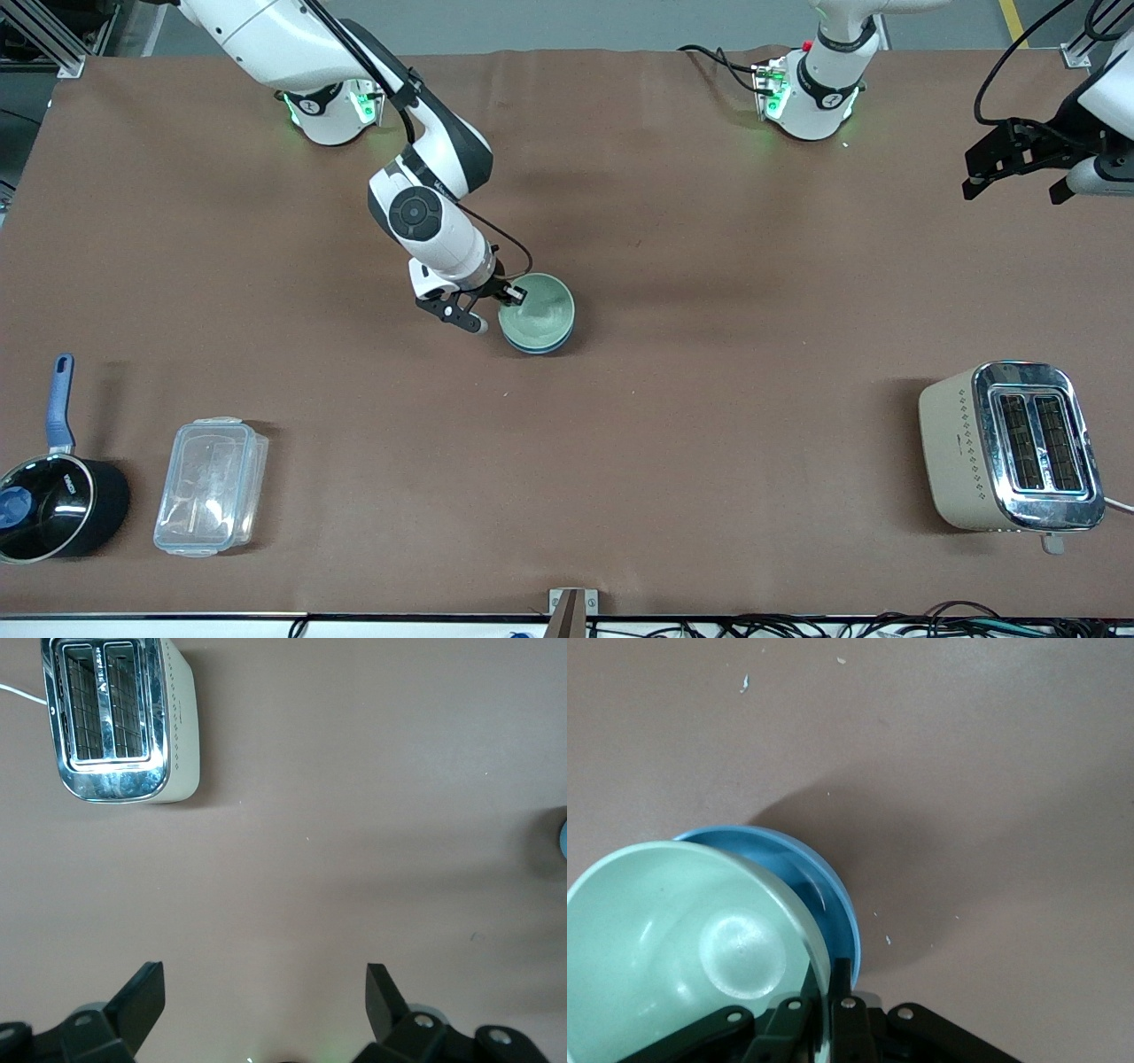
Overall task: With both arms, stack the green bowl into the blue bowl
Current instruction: 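Lower the green bowl into the blue bowl with the right gripper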
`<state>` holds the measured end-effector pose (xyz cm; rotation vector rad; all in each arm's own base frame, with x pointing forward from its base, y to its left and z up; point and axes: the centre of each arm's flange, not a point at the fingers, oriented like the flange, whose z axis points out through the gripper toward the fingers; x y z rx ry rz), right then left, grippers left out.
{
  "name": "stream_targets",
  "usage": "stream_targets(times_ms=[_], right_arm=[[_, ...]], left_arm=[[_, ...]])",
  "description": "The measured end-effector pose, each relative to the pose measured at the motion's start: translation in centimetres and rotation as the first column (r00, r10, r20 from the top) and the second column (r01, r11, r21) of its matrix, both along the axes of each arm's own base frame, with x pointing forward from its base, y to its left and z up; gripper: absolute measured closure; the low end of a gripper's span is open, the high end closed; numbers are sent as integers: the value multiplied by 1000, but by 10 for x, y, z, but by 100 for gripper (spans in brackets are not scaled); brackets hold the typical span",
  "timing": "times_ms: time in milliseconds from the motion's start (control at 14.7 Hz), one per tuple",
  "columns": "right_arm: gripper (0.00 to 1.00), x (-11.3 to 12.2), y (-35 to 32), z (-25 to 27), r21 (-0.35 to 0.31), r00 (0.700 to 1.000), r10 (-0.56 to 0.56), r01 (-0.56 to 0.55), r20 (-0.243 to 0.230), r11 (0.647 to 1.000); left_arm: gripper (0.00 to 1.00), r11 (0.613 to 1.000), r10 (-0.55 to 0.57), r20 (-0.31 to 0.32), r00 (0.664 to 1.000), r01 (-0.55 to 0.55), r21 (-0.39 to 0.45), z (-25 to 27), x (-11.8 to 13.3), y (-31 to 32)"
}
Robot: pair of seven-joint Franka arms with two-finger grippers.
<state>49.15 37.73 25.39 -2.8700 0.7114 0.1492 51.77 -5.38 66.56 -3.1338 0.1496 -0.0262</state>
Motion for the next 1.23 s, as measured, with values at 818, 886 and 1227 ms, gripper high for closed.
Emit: stream_targets(times_ms=[818,886,1227], right_arm=[[95,7,-7,-6,7,1000,-17,17,16,1000],[95,8,-8,-6,6,1000,-19,19,16,1000],[95,5,-5,-7,-1,1000,-1,1,22,1000]], left_arm=[[0,1000,-14,0,1000,14,1,-5,0,-8],[0,1000,-14,3,1000,14,0,-5,1,-8],[0,1000,-25,14,1000,25,0,-4,1,-14]])
